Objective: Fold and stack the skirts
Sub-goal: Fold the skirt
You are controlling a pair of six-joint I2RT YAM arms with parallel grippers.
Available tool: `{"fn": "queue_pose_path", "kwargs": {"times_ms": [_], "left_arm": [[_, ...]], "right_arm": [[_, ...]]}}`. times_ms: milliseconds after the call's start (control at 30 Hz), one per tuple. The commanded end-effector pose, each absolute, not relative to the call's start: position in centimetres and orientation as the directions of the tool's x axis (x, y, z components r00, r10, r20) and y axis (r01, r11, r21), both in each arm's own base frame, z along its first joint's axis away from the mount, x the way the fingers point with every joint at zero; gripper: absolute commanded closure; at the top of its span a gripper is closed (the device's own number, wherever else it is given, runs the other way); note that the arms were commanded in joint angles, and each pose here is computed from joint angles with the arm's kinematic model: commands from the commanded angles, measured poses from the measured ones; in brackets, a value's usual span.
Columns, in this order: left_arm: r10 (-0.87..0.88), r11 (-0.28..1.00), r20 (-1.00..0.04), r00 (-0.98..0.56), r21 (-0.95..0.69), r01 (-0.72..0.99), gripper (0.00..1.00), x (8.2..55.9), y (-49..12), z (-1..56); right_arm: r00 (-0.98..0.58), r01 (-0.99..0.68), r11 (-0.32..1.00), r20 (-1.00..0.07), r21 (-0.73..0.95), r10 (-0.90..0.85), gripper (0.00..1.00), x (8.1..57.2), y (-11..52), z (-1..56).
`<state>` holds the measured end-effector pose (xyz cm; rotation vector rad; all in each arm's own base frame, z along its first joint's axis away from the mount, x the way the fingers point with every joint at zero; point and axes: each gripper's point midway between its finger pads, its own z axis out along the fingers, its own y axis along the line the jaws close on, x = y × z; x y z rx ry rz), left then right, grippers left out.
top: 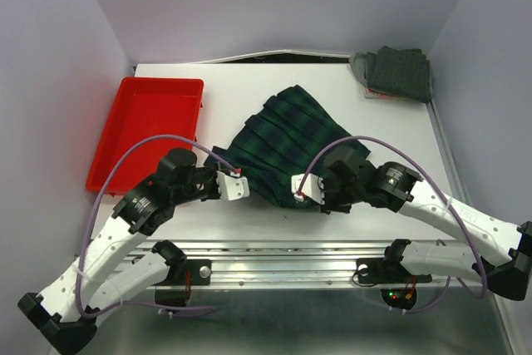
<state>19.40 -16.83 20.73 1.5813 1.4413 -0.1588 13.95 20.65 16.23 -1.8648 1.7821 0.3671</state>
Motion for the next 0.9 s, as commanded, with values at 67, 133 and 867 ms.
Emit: {"fn": "queue_pose_path", "kwargs": {"times_ms": [67,133,867], "left_arm": [[0.642,0.298,-0.726,0.245,0.531,0.793,1.0,17.9,-15.2,26.0],[0.611,0.353,-0.75,0.252,0.543,0.762,1.0,18.1,-14.9,28.2],[0.564,0.465,-0.727,0.392,0.672,0.577,1.0,32.2,-22.8,36.9]], "right_arm": [[-0.001,-1.0,0.015,-0.641,-0.015,-0.767,0.99,10.5,22.5,19.9],[-0.027,-1.0,0.011,-0.649,0.029,-0.76,0.99,9.5,22.4,19.8],[-0.285,-0.943,0.319,-0.73,0.096,-0.621,0.99,13.6,21.9,21.2]]}}
